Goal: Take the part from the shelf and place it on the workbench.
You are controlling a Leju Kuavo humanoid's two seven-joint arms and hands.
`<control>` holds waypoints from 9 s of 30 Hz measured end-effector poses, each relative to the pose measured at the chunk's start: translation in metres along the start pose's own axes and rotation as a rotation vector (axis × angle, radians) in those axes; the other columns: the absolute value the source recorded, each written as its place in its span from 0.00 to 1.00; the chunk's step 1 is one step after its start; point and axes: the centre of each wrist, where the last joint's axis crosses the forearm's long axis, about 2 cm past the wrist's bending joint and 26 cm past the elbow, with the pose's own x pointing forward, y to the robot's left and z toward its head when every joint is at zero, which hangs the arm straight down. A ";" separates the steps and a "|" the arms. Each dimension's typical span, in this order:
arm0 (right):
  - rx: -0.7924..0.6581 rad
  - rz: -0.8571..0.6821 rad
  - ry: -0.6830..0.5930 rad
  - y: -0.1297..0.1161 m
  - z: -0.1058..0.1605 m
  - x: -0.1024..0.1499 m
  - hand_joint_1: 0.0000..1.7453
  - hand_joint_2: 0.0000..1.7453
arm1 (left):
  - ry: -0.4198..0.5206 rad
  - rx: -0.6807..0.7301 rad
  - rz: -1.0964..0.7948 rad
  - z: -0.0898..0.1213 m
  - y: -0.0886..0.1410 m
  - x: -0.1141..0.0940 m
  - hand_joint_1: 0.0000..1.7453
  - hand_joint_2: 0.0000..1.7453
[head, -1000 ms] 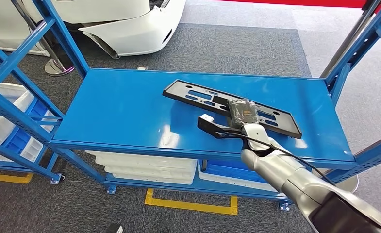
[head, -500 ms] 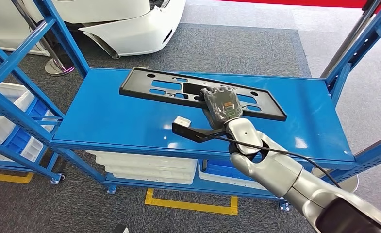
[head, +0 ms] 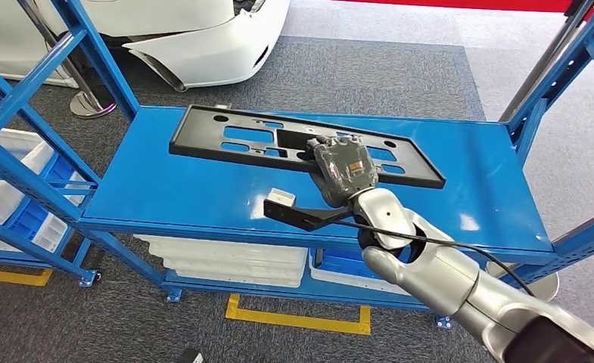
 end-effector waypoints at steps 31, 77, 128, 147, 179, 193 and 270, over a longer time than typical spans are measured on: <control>-0.007 -0.097 0.015 -0.004 0.009 -0.007 1.00 1.00 | -0.003 -0.001 -0.028 0.000 -0.001 0.004 0.00 1.00; 0.013 -0.127 0.037 -0.008 0.005 -0.010 1.00 1.00 | -0.009 0.007 -0.049 -0.001 -0.001 0.007 0.00 1.00; 0.012 -0.114 0.117 -0.016 -0.003 -0.029 1.00 1.00 | -0.011 0.010 -0.017 0.002 0.017 0.001 0.00 1.00; 0.014 -0.119 0.114 -0.015 -0.005 -0.027 1.00 1.00 | -0.014 0.020 -0.012 0.002 0.021 0.003 0.00 1.00; 0.023 -0.126 0.119 -0.012 -0.006 -0.025 1.00 1.00 | -0.005 0.017 -0.018 0.002 0.022 0.002 0.00 1.00; 0.021 -0.130 0.118 -0.013 -0.007 -0.023 1.00 1.00 | -0.003 0.016 -0.012 0.003 0.023 -0.003 0.00 1.00; -0.008 -0.124 0.115 -0.025 -0.016 -0.016 1.00 1.00 | 0.022 0.037 -0.017 0.006 0.034 -0.012 0.00 1.00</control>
